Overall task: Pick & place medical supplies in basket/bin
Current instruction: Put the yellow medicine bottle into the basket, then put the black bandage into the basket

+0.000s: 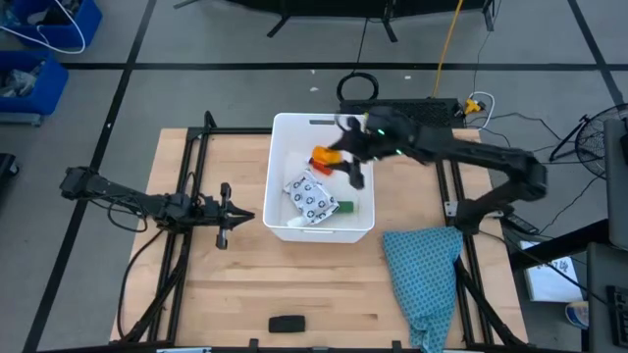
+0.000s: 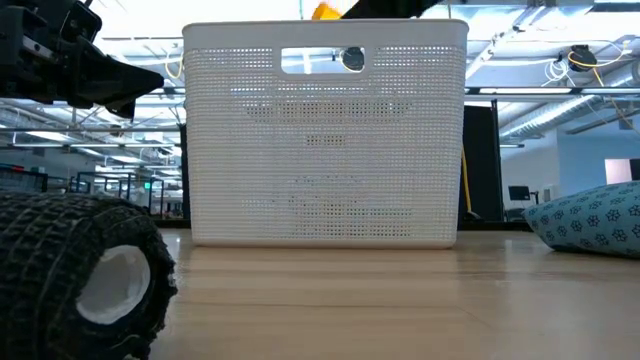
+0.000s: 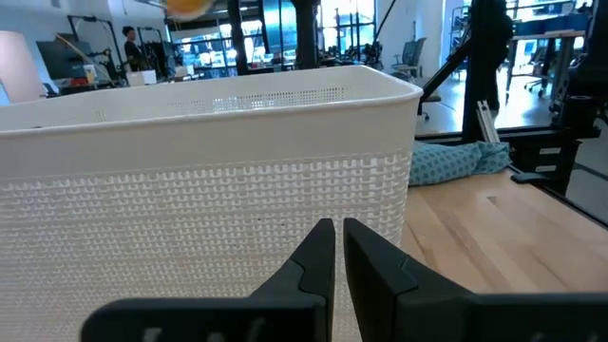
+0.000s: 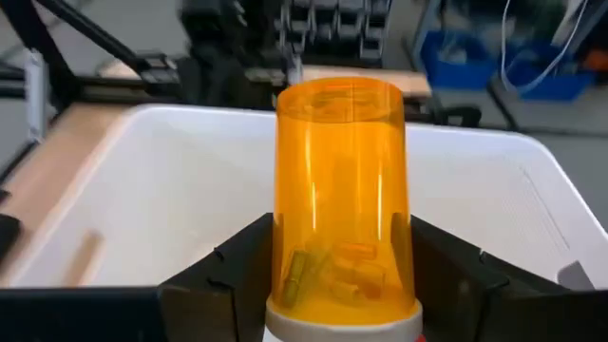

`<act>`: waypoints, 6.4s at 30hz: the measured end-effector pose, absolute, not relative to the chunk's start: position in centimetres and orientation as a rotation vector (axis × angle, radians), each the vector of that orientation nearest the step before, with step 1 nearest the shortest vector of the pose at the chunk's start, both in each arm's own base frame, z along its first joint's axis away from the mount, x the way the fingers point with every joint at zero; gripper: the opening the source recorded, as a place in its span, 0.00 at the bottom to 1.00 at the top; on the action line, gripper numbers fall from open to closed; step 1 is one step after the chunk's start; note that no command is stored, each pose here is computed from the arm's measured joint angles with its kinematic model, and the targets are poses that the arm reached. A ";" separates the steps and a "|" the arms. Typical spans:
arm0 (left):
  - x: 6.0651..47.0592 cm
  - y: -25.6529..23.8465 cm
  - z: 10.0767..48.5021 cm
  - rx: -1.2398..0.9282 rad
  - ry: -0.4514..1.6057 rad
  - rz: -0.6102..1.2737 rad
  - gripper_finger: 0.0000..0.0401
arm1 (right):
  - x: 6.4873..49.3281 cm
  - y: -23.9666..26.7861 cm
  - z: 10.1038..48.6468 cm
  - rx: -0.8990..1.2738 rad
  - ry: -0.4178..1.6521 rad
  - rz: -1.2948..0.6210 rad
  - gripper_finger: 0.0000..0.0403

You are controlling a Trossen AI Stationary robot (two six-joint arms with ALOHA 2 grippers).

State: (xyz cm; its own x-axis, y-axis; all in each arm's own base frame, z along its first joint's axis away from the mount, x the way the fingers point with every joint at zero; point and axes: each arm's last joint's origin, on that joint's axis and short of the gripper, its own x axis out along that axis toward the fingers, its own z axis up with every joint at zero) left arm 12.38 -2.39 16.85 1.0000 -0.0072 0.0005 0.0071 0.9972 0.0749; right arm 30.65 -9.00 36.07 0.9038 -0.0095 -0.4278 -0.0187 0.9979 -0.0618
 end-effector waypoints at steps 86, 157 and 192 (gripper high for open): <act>12.4 -2.4 16.5 -0.025 0.031 -0.007 0.08 | 11.1 0.8 29.2 -0.118 0.094 0.278 0.01; 29.0 -25.7 22.0 -0.201 1.148 -0.124 0.93 | 10.8 0.7 19.6 0.015 -0.166 0.277 0.01; 33.0 -25.1 14.6 -0.235 1.310 -0.408 0.28 | 10.9 0.6 19.0 0.014 -0.171 0.251 0.01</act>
State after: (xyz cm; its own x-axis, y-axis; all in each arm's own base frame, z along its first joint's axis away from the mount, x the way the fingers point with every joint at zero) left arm 32.97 -25.15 14.65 0.2015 -0.4190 -0.8854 0.1576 0.9060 -0.3928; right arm 10.88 0.61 19.05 0.9543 0.2457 0.1701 -0.2480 0.9687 -0.0079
